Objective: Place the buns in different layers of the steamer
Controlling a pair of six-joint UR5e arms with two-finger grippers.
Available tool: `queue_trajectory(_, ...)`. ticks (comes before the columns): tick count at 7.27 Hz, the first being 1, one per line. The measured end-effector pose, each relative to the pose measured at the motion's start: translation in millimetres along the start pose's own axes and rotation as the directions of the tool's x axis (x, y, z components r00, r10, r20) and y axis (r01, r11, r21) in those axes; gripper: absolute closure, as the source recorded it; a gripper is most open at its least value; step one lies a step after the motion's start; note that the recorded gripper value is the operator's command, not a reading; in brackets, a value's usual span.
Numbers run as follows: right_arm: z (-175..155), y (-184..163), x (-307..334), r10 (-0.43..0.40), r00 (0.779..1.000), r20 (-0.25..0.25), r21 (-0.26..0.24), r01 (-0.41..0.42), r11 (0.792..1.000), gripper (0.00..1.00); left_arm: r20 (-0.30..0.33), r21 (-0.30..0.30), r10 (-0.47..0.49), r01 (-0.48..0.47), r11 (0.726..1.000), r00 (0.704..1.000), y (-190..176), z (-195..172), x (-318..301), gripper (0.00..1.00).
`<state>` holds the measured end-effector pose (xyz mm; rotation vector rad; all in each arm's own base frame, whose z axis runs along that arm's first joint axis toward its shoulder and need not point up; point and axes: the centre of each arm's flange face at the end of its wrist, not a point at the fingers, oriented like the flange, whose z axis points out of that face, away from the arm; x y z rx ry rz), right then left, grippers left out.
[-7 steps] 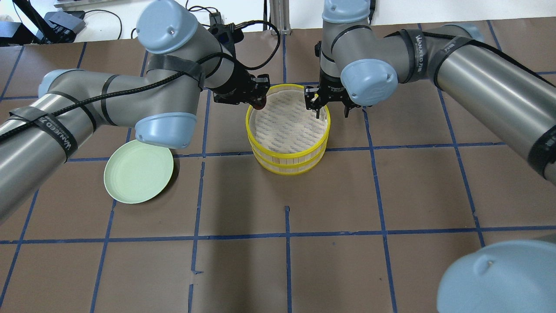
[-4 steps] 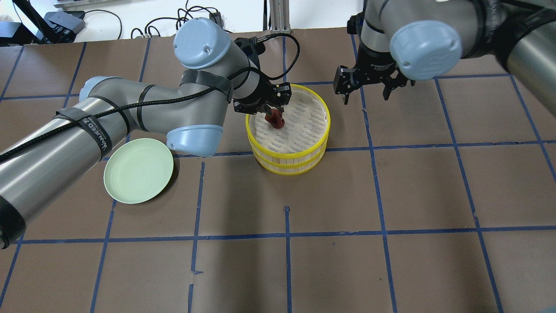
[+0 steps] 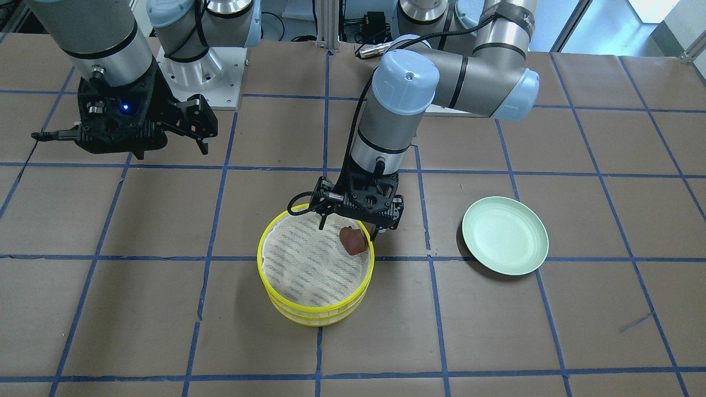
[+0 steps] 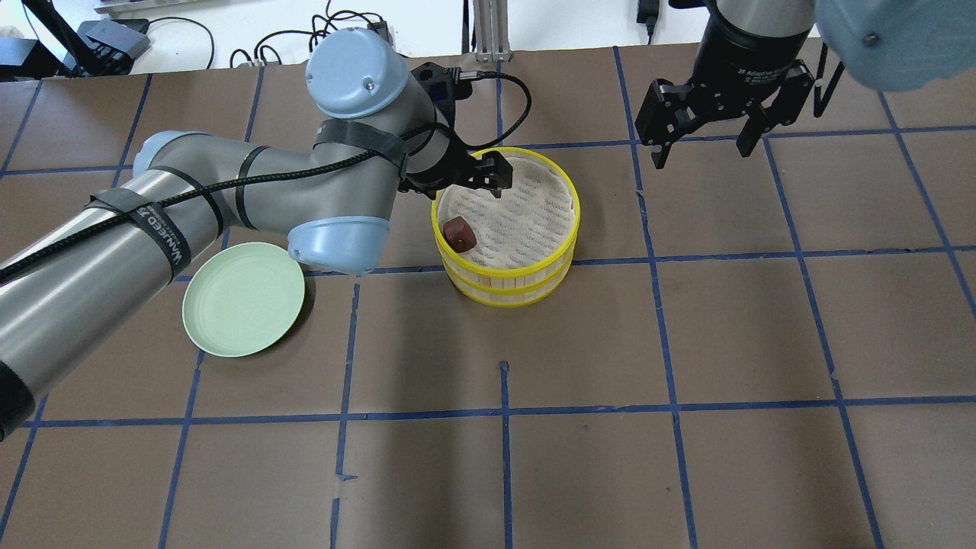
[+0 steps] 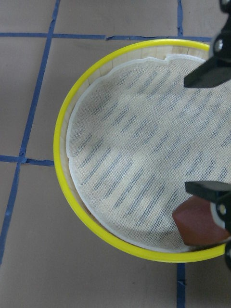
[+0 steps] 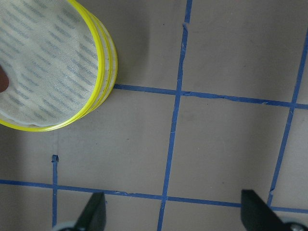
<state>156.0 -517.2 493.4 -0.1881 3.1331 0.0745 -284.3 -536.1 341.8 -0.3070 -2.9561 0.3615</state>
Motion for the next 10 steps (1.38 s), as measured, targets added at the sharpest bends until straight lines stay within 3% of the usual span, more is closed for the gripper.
queue_trajectory(2, -5.0, 3.8, -2.6, 0.006, 1.000, 0.003, 0.000, -0.006, 1.000, 0.00, 0.044, -0.110, 0.084, -0.079, 0.991, 0.995, 14.0, -48.8, -51.4, 0.00)
queue_trajectory(3, -6.9, 4.3, -2.8, 0.007, 1.000, 0.002, 0.003, -0.007, 1.000, 0.00, 0.056, -0.153, 0.068, -0.059, 0.986, 0.996, 28.7, -81.0, -70.2, 0.00)
queue_trajectory(5, -12.6, 7.0, -3.2, 0.010, 1.000, 0.002, 0.012, -0.010, 1.000, 0.00, 0.154, -0.218, 0.051, -0.016, 0.976, 0.987, 55.9, -126.5, -93.5, 0.00)
queue_trajectory(7, -15.2, 7.7, -3.6, 0.047, 0.999, 0.005, 0.019, -0.047, 0.999, 0.00, 0.203, -0.240, 0.049, 0.001, 0.971, 0.978, 67.1, -141.0, -98.7, 0.00)
queue_trajectory(10, -10.7, 6.9, -1.9, 0.058, 0.998, 0.001, 0.009, -0.058, 0.998, 0.00, 0.212, -0.237, 0.046, 0.005, 0.972, 0.976, 69.8, -146.5, -99.4, 0.00)
